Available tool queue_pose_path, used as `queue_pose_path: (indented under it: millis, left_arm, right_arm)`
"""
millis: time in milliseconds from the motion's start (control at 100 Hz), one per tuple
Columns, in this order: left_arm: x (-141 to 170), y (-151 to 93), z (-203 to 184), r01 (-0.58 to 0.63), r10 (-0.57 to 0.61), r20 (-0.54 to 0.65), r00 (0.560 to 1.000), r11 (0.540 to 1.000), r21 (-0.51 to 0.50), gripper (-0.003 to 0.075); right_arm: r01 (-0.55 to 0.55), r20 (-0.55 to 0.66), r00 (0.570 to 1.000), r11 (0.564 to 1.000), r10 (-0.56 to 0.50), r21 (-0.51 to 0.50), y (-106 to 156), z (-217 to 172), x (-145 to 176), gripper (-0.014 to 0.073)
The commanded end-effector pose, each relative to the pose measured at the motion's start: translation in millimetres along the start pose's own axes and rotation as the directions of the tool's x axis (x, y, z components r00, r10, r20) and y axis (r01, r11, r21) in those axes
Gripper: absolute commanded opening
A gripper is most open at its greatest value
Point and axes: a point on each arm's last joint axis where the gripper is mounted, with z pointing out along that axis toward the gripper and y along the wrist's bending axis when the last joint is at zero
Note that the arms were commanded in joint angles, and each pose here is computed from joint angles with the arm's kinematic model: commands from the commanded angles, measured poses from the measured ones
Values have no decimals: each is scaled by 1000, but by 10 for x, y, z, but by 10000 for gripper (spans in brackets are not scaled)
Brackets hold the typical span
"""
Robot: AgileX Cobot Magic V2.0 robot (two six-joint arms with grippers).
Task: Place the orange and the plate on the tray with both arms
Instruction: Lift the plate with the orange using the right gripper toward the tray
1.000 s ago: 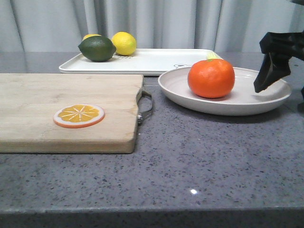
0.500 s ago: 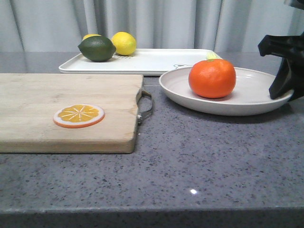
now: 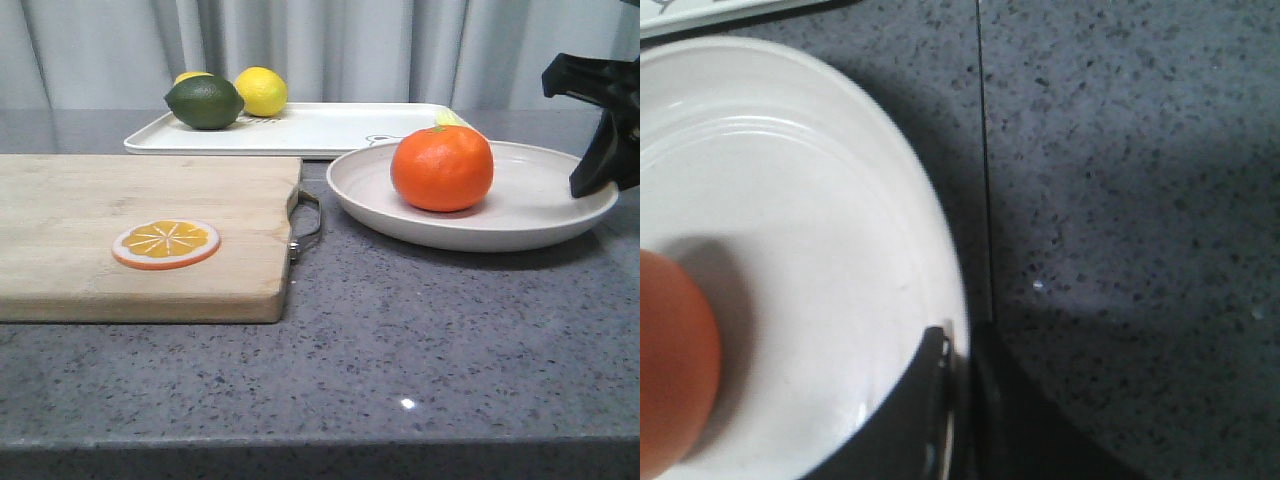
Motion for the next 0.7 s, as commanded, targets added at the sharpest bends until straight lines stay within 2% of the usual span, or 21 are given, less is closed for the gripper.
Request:
queue_pose_path:
  millis: [0, 220, 440, 690]
  left_arm:
    - [-112, 18, -9, 6, -5, 50, 999, 1000, -24, 652]
    - [-112, 18, -9, 6, -5, 50, 999, 1000, -24, 652]
    - [-107, 21, -8, 29, -28, 45, 999, 999, -26, 652]
    - [-107, 21, -8, 29, -28, 45, 999, 999, -26, 652]
  right_arm:
    - [39, 86, 996, 999, -37, -26, 75, -212, -120, -69]
    - [47, 143, 989, 995, -35, -84, 217, -514, -274, -69]
    - [89, 212, 976, 986, -58, -139, 453, -713, -727, -69]
    - [83, 249, 968, 976, -32, -199, 664, -558, -1266, -69]
